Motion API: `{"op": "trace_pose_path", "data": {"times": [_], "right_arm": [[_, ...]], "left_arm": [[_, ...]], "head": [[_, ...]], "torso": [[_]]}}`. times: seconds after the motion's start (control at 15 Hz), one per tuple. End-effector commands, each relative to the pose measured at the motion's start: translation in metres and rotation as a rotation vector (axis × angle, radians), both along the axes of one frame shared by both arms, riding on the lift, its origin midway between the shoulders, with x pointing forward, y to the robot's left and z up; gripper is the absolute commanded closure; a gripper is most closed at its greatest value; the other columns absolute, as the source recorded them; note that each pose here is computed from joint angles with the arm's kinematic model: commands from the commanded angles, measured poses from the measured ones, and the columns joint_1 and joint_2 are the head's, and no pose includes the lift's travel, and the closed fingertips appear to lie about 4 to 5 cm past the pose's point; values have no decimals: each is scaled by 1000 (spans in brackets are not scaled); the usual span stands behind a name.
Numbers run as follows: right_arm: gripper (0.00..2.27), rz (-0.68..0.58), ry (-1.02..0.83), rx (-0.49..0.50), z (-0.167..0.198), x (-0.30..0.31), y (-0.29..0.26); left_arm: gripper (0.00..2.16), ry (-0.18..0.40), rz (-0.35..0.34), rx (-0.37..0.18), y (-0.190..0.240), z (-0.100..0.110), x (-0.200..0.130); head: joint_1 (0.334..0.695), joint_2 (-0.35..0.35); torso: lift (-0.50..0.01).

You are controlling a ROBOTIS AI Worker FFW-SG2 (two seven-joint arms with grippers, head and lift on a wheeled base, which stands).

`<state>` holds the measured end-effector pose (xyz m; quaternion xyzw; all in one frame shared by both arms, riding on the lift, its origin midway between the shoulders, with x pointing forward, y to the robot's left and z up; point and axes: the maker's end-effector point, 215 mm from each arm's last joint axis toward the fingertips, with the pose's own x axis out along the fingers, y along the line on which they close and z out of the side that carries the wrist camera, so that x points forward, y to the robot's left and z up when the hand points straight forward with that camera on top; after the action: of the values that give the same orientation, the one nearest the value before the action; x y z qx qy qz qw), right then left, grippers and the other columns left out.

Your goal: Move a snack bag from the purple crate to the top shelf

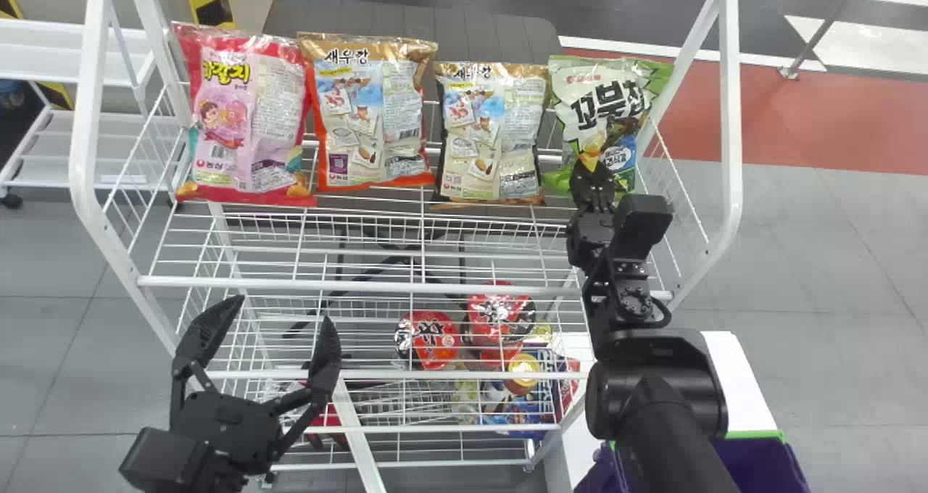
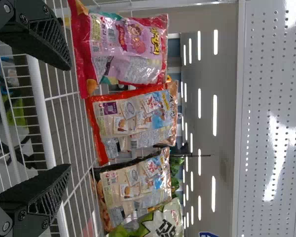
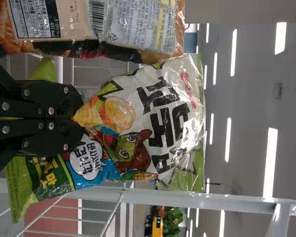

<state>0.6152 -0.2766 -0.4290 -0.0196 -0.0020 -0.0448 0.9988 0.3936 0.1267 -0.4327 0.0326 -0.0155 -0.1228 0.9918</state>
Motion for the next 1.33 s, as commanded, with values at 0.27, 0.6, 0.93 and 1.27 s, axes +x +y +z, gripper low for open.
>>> {"op": "trace_pose_path", "data": {"times": [0.27,0.6,0.93,1.27], "right_arm": [[1092,-10,6,-1,-3,0,-1],[917,-13,9,0,-5,-1,-2],[235,-12,-5,-1,-2,-2,-2],[232,-14,-5,-1,-2,-2,-2]], "left_arm": [[120,0,1,-1,0,0,2],[120,0,-1,-5,-1,0,2],[120,3,-7,-6,-4,-1,1],[120,2,-10,-8,-6,0,0]], "head": [[695,-164],[695,-165],[695,-168],[695,-171]], "torso": [[2],[2],[2],[2]]}}
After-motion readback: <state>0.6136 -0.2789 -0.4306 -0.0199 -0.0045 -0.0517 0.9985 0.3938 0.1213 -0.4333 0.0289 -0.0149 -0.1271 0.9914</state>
